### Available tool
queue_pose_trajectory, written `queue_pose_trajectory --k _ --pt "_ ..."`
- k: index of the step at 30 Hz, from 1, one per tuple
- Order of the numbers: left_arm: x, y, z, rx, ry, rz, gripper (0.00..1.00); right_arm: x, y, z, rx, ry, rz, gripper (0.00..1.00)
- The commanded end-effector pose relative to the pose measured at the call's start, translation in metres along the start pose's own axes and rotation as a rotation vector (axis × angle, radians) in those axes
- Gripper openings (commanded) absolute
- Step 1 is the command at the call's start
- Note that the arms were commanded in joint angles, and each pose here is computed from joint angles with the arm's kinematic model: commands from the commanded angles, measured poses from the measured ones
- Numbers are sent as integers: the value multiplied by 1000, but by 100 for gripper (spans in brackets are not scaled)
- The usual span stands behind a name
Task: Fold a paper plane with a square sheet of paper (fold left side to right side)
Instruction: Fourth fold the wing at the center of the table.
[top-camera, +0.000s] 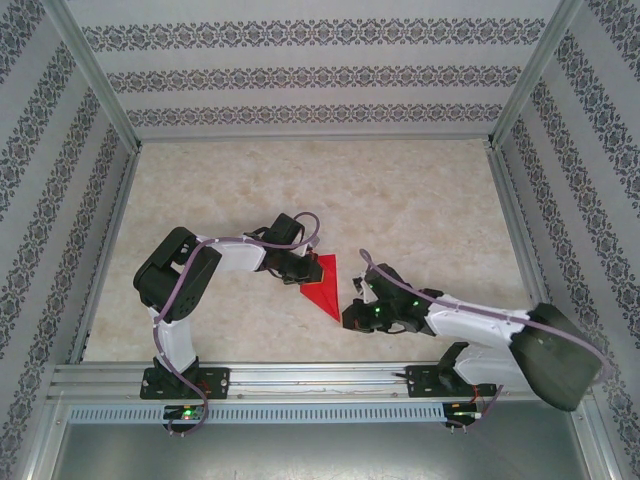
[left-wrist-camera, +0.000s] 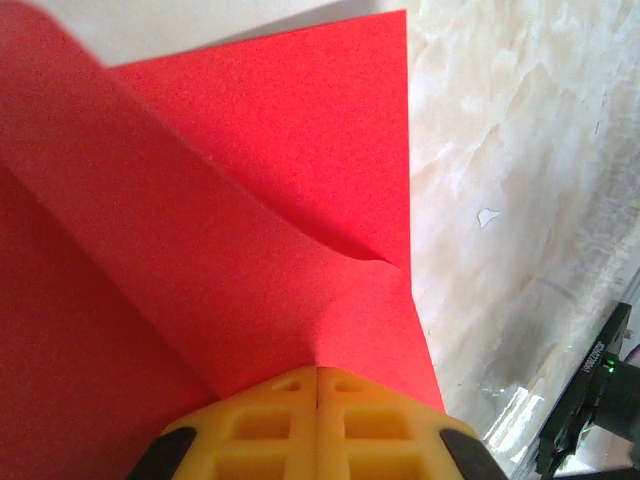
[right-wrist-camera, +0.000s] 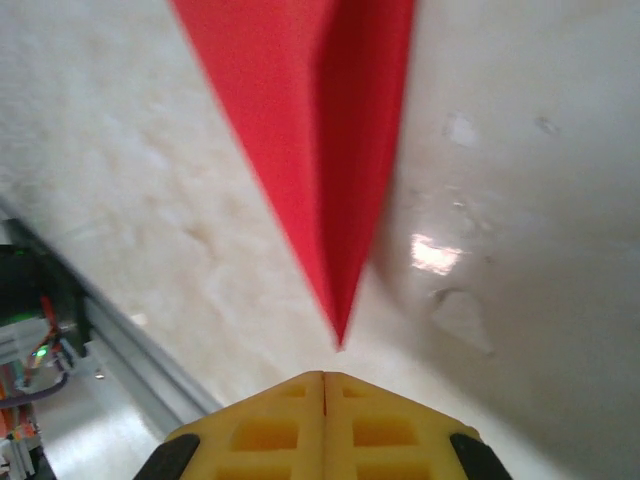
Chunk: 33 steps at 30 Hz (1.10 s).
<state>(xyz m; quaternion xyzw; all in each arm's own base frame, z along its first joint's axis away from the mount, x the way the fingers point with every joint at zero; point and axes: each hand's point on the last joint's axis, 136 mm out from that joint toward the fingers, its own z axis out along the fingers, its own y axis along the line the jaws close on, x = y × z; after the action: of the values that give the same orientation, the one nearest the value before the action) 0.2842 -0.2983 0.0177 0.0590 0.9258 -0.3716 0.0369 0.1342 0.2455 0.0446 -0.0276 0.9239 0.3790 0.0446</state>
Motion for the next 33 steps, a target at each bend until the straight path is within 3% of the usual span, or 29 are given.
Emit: queue_pose_trajectory --k 1,6,14,23,33 --pt "11 35 4 -137 25 -35 0 -4 5 -12 -15 -42 -25 1" --pt "9 34 4 -134 21 -34 0 -31 27 -21 -77 -129 -65 1" --pt "10 33 4 -133 23 -36 0 -61 48 4 -60 -125 -114 0" --pt "10 33 4 -130 23 -36 0 -73 35 34 23 -75 -89 0" --pt "9 32 4 -127 23 -35 0 -68 7 42 127 -43 -50 0"
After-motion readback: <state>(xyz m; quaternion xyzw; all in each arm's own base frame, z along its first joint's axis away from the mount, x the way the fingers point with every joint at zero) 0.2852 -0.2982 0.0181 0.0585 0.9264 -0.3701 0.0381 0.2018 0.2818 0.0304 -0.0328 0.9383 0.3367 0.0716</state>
